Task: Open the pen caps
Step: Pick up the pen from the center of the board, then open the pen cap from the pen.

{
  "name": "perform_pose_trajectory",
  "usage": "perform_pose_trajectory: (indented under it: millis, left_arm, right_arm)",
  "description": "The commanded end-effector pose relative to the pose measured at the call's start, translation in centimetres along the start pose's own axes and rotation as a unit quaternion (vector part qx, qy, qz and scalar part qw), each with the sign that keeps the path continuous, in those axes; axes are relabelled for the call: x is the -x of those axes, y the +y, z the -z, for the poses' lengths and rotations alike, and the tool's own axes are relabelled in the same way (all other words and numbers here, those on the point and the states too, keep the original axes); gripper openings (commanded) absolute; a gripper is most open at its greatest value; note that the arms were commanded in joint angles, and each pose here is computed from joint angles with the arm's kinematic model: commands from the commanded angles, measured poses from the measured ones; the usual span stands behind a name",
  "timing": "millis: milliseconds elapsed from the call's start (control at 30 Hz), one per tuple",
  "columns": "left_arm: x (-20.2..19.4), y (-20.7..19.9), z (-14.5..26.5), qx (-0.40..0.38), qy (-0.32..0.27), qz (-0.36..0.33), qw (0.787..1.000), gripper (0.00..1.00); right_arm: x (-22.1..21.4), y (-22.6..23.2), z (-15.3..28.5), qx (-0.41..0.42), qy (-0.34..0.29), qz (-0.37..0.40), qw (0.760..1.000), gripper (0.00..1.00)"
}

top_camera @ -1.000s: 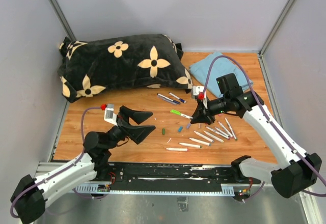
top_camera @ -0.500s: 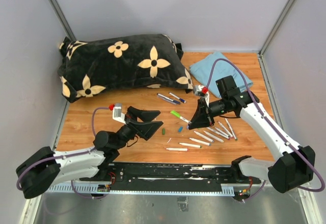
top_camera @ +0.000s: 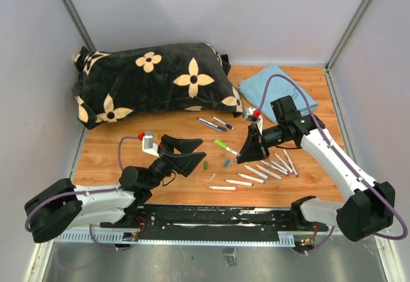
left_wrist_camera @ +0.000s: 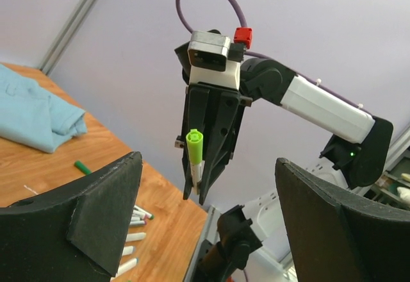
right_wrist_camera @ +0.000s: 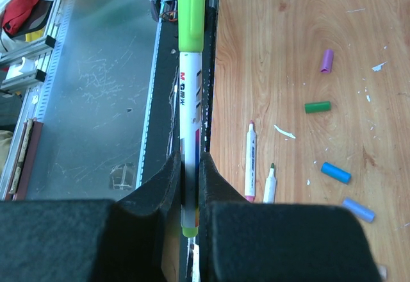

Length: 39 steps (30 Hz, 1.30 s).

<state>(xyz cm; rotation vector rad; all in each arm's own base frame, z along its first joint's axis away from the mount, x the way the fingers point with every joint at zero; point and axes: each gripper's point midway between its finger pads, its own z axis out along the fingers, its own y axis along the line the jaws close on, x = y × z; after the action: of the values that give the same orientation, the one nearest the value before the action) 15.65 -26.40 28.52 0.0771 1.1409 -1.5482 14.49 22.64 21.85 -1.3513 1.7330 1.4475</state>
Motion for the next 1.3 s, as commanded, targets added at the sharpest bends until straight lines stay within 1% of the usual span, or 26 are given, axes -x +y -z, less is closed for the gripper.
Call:
perform_pose_trajectory:
  millis: [0,233,633,800,1067,1200,1267]
  left_arm:
    - [0.0,0.0,0.1,0.002,-0.009,-0.014,1.000,0.88]
    - [-0.3,0.3,0.7,0.005,-0.010,-0.015,1.000,0.88]
    - [-0.8,0.8,0.3,0.013,-0.008,-0.012,1.000,0.87]
    - [-1.0,0.8,-0.5,0.010,-0.012,-0.012,1.000,0.83]
    - [-0.9,0.7,-2.5,0.003,-0.032,-0.008,0.999,0.82]
    - [-1.0,0.7,-3.7,0.001,-0.037,0.006,0.999,0.82]
    - [-1.0,0.4,-4.1,-0.007,-0.040,0.011,0.999,0.80]
  right_arm:
    - [-0.2,0.1,0.0,0.010,-0.009,-0.016,1.000,0.04]
    - [-0.3,0.0,-0.1,0.011,-0.008,-0.018,1.000,0.04]
    - [-0.3,0.0,-0.2,0.016,-0.009,-0.021,1.000,0.04]
    - [-0.4,-0.1,-0.3,0.021,-0.010,-0.029,0.999,0.04]
    - [-0.7,-0.3,-0.5,0.022,-0.005,-0.034,0.999,0.04]
    - [-0.8,-0.4,-0.6,0.022,-0.002,-0.036,0.999,0.04]
    - [-0.8,-0.4,-0.6,0.022,-0.002,-0.035,0.999,0.04]
